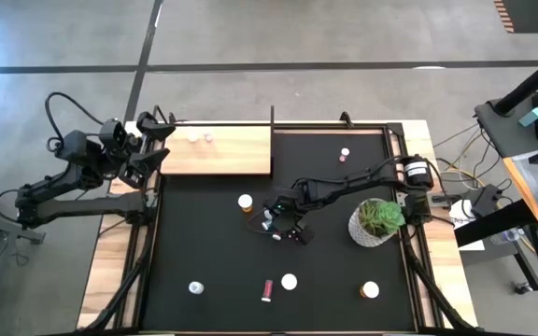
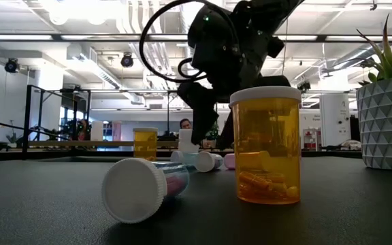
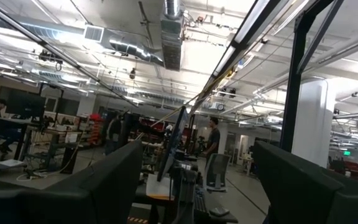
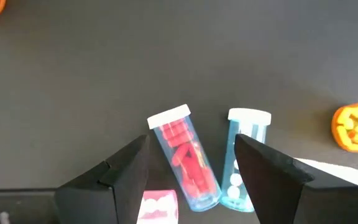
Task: Pick and place medicine bottles onto shelf by color
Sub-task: Put the top left blue pill bottle into the shelf
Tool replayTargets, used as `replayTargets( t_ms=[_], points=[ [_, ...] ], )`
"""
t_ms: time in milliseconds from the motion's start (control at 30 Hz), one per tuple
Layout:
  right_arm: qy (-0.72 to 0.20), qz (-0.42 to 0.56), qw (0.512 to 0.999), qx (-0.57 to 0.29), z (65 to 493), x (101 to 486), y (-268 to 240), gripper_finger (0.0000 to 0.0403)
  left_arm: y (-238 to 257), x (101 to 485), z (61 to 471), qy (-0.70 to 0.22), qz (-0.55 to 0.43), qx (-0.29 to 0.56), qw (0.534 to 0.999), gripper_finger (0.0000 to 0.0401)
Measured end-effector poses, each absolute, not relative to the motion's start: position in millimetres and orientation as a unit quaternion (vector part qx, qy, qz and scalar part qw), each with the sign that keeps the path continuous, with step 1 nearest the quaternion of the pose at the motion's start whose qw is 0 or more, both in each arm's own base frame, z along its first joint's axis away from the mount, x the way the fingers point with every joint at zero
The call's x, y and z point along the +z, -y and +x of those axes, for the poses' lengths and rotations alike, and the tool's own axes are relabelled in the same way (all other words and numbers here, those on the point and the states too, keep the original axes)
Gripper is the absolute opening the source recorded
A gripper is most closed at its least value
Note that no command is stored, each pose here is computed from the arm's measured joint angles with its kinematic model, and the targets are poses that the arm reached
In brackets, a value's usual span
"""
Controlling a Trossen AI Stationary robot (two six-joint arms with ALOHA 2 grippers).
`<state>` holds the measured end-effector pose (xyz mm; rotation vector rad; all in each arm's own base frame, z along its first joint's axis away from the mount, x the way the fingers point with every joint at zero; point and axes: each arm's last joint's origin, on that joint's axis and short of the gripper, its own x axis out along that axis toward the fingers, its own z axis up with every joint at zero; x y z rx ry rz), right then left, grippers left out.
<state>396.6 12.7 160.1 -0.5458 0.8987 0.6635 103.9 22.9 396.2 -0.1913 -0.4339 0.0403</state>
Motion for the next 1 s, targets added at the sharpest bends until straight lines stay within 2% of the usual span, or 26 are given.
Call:
replayTargets(
  t_ms=[500,700,1000],
  points=[
    [-0.455,-0.242,0.791,0.329,398.0,133.3,-12.9,0.0195,-22.9,396.1,104.1,0.215,-0.095,0.020,0.972,0.0290],
    [-0.462,-0.228,0.795,0.320,397.5,134.4,-12.1,0.0190,-22.9,396.1,104.1,0.215,-0.117,0.015,0.969,0.0290],
    [-0.475,-0.203,0.799,0.307,396.2,134.6,-11.9,0.0135,-23.2,395.8,105.1,0.214,-0.119,0.015,0.970,0.0290]
  ],
)
